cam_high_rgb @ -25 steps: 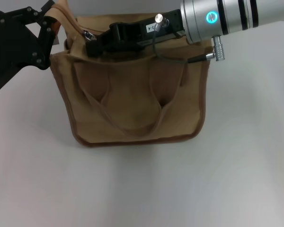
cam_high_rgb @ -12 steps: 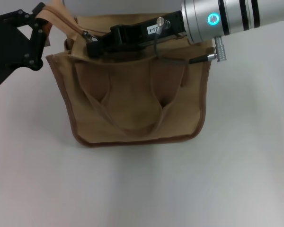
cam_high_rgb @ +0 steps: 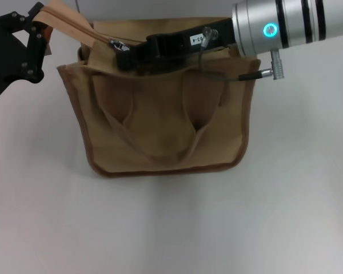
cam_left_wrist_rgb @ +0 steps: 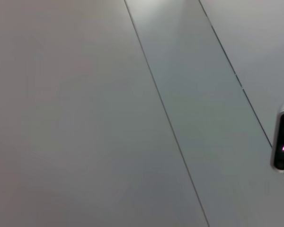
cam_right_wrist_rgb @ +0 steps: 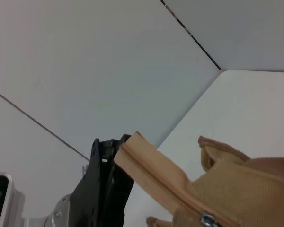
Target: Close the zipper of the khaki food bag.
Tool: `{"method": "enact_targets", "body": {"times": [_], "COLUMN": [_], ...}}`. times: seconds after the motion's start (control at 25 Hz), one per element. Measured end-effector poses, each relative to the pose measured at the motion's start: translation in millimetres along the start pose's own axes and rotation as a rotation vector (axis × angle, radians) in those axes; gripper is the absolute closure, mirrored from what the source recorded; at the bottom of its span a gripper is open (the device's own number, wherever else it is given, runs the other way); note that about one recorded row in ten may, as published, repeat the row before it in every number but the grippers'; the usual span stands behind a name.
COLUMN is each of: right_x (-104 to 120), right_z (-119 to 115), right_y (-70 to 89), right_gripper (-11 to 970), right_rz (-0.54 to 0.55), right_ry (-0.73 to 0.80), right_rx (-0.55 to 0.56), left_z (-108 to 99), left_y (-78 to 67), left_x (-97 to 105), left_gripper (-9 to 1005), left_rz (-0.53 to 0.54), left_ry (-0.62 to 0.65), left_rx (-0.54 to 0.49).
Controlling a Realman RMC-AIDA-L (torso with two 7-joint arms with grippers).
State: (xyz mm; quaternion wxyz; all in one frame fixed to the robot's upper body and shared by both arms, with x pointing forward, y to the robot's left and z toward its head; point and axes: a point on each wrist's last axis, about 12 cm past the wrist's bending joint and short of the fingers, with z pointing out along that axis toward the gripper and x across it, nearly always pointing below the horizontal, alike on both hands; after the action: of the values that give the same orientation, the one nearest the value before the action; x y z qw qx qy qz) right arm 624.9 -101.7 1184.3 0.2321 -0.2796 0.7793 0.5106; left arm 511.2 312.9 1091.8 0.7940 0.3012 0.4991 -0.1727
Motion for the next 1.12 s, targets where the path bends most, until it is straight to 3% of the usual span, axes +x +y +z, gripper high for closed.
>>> {"method": "enact_targets", "body": {"times": [0.44, 1.12], "right_x": [5, 27], "right_z": [-8, -40], "right_y": [-2.5, -15.2], "right_gripper": [943, 944], "right_rz": [-0.017, -0.016], "right_ry": [-0.016, -0.075], "right_rx": [0.008, 0.06], "left_z": [3, 8], "left_y": [3.1, 7.0], "left_x": [3, 5], "left_gripper": [910, 904], "left_rz": [0.001, 0.0], "left_ry": [0.021, 0.034], "left_rx": [-0.02, -0.043]}}
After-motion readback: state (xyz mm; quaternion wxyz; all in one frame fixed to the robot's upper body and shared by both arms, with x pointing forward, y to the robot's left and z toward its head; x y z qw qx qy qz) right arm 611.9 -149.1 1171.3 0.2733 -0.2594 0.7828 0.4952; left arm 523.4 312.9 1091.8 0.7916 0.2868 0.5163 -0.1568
